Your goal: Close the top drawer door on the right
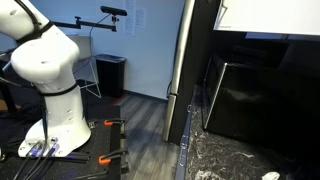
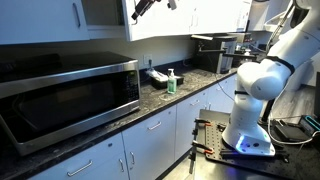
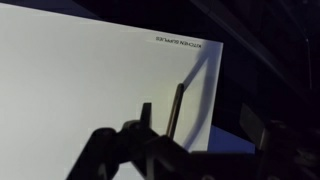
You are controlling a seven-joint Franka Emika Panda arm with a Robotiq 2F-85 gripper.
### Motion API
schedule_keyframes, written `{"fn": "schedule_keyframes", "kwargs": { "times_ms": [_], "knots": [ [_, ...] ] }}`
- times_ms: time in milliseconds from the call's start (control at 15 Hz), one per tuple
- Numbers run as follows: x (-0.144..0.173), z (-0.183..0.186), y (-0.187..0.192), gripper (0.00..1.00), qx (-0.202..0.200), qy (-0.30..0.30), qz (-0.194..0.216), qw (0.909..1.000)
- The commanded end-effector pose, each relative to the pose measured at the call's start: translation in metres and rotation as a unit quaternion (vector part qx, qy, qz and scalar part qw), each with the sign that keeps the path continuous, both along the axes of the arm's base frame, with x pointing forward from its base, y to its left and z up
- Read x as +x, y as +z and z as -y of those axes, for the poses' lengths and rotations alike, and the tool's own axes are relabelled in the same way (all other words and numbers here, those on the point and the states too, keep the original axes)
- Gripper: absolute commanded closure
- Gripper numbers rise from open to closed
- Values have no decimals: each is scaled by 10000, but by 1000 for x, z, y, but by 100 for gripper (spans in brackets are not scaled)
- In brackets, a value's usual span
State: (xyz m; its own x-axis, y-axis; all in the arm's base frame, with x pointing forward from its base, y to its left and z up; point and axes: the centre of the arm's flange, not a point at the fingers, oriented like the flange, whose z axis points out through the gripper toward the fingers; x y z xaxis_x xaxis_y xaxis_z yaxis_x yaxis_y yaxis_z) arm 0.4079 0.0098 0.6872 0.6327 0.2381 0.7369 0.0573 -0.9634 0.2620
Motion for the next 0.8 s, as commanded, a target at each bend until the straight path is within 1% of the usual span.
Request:
{"fn": "schedule_keyframes", "kwargs": {
  "times_ms": [0, 200, 467, 533, 733],
  "knots": [
    [-16, -7, -5, 42, 69, -152, 206, 9996],
    [-16, -11, -4, 65, 44, -151, 220, 9996],
    [-15, -11, -6, 95, -35, 12, 222, 9997],
    [-10, -10, -7, 99, -72, 91, 247, 9996],
    [9, -2, -12, 100, -162, 423, 348, 9984]
  ]
}}
